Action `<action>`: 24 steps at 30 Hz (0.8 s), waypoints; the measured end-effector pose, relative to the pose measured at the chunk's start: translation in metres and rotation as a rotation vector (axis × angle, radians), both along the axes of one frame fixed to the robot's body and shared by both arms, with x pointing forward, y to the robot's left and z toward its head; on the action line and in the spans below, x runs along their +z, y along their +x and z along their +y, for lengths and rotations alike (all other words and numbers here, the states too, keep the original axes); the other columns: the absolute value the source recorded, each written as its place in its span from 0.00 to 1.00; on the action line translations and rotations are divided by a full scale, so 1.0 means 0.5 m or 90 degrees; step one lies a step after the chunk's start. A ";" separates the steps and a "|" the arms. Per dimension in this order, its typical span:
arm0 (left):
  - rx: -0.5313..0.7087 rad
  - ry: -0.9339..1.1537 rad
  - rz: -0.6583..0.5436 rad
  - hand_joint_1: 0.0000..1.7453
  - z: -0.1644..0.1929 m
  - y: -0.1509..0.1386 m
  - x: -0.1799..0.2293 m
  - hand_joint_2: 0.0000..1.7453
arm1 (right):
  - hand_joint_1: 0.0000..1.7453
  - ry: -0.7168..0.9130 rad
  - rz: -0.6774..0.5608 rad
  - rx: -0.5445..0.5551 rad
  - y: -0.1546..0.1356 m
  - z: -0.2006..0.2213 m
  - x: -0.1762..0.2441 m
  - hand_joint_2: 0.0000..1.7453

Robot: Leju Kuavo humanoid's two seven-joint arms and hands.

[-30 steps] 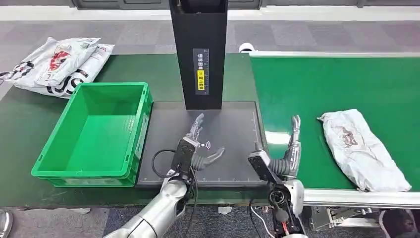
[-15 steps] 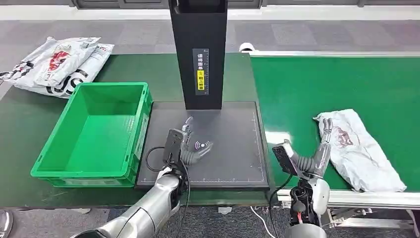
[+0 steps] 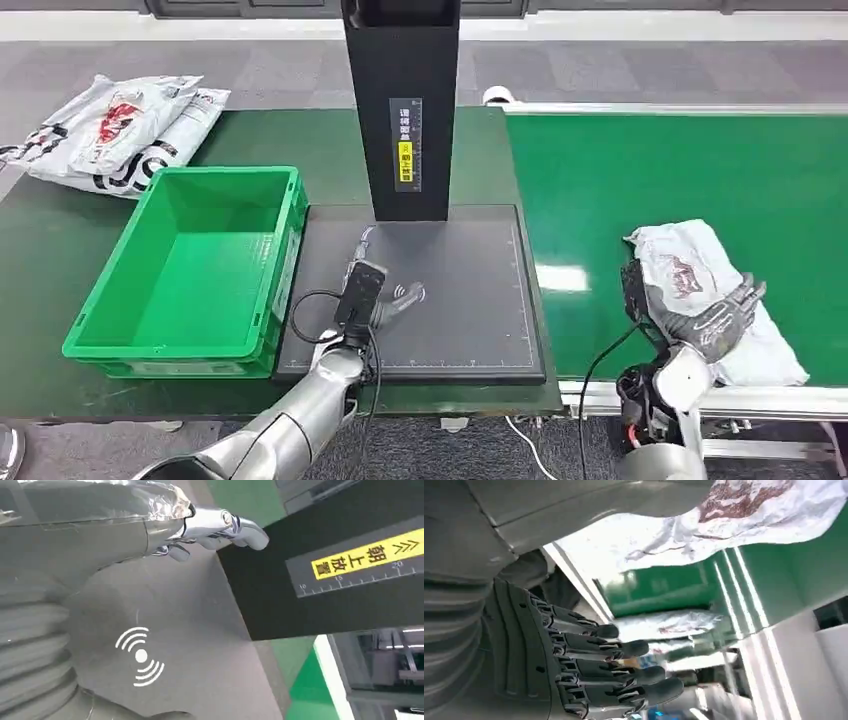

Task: Moved the parcel from conveyor to table for the left to box.

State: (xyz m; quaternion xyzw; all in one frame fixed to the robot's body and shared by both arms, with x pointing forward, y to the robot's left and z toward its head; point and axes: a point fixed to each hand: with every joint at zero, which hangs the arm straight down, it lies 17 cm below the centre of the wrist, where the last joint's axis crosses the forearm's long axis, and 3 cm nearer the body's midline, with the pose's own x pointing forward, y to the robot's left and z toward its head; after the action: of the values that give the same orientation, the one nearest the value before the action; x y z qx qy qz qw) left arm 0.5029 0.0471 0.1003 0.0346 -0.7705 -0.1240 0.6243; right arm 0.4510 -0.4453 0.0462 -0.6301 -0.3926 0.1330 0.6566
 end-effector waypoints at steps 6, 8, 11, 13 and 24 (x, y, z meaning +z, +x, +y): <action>0.003 0.004 -0.002 0.00 0.004 0.001 -0.001 1.00 | 0.00 -0.039 0.096 -0.016 -0.018 -0.023 -0.061 1.00; 0.005 0.005 -0.002 0.00 0.008 0.002 -0.001 1.00 | 0.00 -0.054 0.124 -0.010 -0.018 -0.031 -0.077 1.00; 0.006 0.004 -0.002 0.00 0.011 0.003 -0.002 1.00 | 0.00 -0.062 0.200 -0.025 -0.042 -0.045 -0.124 1.00; 0.002 0.008 -0.002 0.00 0.013 0.001 -0.005 1.00 | 0.00 -0.062 0.275 -0.025 -0.067 -0.053 -0.169 1.00; 0.004 -0.003 0.008 0.00 0.029 0.003 -0.016 1.00 | 0.00 -0.033 0.496 -0.020 -0.136 -0.071 -0.273 1.00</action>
State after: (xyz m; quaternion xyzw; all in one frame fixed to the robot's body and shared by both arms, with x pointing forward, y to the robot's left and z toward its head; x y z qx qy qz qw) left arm 0.5046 0.0619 0.0924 0.0348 -0.7666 -0.1202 0.6298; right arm 0.3829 -0.4807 -0.0902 -0.5548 -0.1007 0.3625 0.7421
